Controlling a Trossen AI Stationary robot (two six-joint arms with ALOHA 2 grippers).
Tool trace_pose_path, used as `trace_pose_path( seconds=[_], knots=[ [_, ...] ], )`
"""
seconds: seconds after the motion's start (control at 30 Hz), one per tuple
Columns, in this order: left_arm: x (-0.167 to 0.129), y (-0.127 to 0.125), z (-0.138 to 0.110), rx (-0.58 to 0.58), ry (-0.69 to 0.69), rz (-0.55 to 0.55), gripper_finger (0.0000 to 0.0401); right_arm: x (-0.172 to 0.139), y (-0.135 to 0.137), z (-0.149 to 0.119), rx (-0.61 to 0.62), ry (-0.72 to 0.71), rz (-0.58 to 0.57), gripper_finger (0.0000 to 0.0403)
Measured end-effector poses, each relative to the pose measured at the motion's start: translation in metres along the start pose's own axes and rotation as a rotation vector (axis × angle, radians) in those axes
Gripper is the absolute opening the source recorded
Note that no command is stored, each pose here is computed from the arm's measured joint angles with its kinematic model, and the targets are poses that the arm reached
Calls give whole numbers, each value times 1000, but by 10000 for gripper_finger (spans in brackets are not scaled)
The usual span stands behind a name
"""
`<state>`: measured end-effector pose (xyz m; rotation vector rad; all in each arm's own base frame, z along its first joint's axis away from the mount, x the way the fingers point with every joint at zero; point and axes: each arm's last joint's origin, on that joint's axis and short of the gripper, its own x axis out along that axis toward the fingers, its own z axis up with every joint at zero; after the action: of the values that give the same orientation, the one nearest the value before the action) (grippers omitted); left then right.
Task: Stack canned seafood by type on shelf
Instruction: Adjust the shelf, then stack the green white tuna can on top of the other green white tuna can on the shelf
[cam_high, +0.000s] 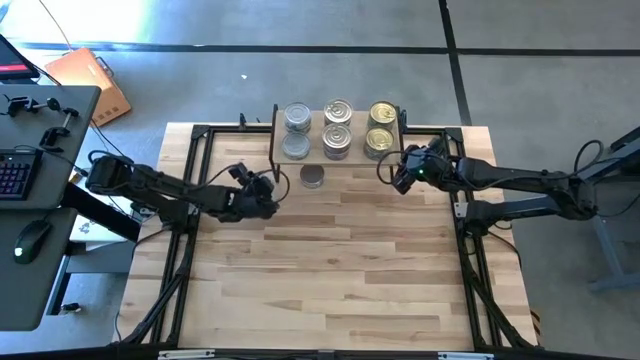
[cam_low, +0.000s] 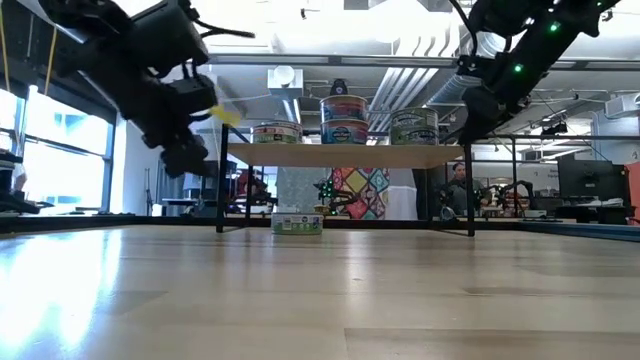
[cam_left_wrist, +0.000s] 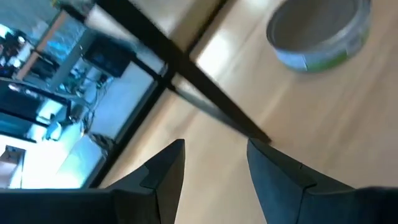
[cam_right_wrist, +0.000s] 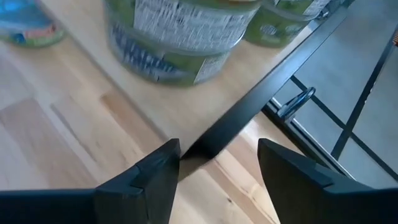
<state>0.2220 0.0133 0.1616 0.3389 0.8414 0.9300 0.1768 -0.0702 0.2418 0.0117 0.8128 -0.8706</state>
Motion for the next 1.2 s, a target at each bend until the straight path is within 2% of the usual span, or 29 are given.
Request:
trace_pose_path(
  seconds=[0.3, 0.53, 0.67, 0.8, 0.93, 1.07, 1.13, 1.2],
  knots=[
    [-26, -11, -21, -54, 47, -58, 168, -23, -2, -6, -18, -46, 19, 209],
    [-57, -33, -28, -81, 57, -342, 168, -54, -2, -18, 68, -95, 135, 209],
    [-71, -49, -26, -106, -86, -495, 168, -66, 10, -29, 83, -73, 226, 209],
    [-72, -66, -24, -116, -252, -609, 168, -67, 42, -49, 10, -109, 367, 209],
    [-57, -81, -16, -117, -336, -593, 168, -57, 83, -82, -52, -231, 553, 209],
    [-31, -95, -1, -60, -347, -503, 168, -45, 109, -113, 9, -338, 700, 209],
    [-17, -99, 8, -22, -335, -432, 168, -40, 115, -124, 48, -373, 715, 209],
    [-1, -101, 18, 10, -317, -371, 168, -35, 120, -130, 75, -405, 683, 209]
  ],
)
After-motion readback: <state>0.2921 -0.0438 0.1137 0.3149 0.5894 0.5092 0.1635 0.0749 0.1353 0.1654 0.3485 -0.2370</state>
